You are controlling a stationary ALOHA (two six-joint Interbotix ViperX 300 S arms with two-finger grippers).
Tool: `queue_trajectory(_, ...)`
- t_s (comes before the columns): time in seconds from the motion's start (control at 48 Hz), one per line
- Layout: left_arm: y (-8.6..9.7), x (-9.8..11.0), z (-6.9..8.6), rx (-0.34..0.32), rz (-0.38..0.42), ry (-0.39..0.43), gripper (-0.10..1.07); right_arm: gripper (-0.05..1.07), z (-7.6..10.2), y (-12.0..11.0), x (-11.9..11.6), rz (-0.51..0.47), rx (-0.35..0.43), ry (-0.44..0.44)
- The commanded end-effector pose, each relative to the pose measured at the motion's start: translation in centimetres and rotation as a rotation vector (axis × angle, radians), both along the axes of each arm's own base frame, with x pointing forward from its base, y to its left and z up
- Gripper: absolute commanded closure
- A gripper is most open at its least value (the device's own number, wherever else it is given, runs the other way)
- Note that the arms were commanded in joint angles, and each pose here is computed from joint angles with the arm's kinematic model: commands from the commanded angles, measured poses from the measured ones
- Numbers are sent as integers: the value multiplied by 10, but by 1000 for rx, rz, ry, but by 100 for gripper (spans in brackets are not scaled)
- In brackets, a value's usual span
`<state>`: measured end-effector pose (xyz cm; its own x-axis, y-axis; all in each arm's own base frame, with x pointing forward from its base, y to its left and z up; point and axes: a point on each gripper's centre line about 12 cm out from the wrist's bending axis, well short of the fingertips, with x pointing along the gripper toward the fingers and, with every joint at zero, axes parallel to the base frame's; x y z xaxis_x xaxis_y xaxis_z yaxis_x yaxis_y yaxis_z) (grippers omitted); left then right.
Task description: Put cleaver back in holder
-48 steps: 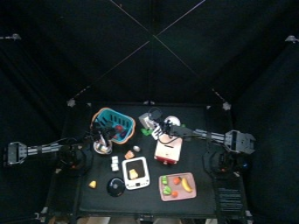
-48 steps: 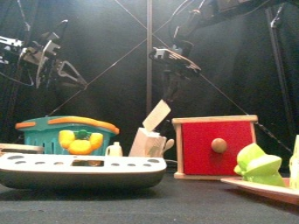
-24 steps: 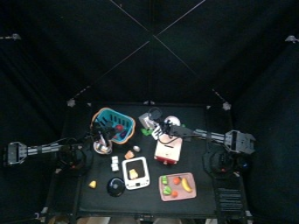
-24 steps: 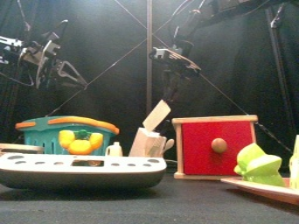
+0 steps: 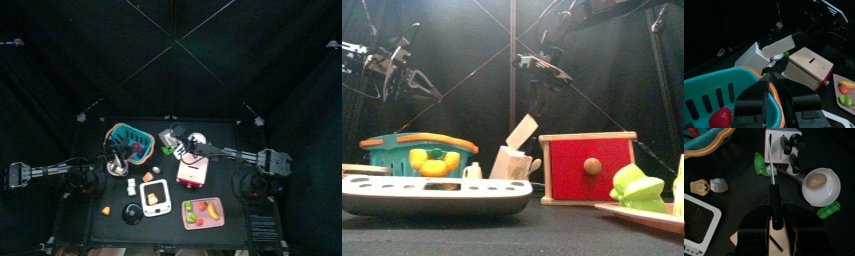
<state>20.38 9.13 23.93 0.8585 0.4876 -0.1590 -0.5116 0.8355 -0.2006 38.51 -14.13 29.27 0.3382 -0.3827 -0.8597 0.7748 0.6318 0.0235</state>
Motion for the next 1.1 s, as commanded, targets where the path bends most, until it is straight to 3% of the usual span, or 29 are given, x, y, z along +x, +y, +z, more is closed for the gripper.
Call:
queue_trajectory(0.0,1,2,6,7,3,-14,37,48,16,-2,1,-2,-15,-45)
queue_trajectory(0.312,1,2,6,7,3,-13,37,48,10,-2,5,-3,0,-33)
queue_trajectory(0.542,1,2,6,7,3,-14,37,48,17,-4,10,-14,25,-59)
queue_trajectory(1.083,1,2,5,4,1,-12,37,48,11,-19,13,-72,65,-5)
